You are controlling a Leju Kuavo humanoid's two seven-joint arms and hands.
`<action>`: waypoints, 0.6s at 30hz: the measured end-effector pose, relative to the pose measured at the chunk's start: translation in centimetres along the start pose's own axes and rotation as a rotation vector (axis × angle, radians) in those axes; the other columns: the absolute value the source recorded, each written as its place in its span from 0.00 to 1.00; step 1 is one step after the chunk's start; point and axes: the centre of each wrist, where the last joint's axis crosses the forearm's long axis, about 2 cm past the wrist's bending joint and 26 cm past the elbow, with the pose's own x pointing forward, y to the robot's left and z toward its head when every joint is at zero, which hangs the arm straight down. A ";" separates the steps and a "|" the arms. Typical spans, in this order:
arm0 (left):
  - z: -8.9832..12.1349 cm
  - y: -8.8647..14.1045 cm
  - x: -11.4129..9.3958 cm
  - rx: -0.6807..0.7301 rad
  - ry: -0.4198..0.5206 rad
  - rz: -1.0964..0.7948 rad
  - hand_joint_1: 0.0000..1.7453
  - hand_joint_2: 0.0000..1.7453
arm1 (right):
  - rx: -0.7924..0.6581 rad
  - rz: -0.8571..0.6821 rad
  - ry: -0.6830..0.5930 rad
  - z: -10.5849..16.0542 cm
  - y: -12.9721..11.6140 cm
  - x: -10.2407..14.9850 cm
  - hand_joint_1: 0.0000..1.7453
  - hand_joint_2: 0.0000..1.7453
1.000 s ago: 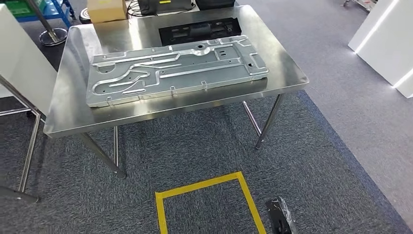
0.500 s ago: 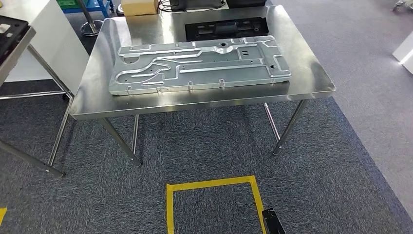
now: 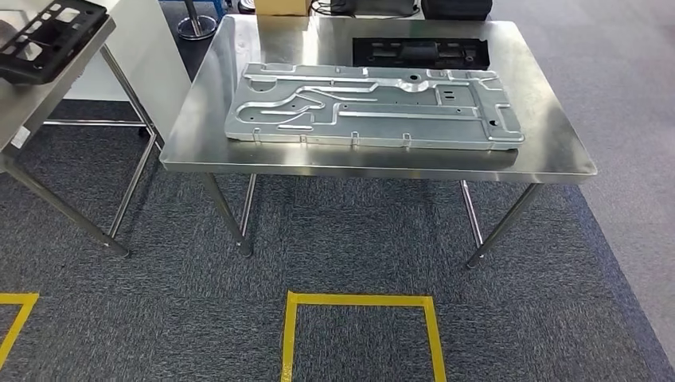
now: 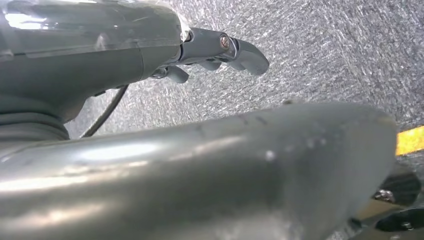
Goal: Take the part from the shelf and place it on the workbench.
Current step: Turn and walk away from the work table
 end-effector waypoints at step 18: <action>-0.3 0.8 0.6 0.005 0.026 -0.031 0.00 0.00 | -0.011 0.045 0.075 0.1 -0.1 -1.1 0.00 0.00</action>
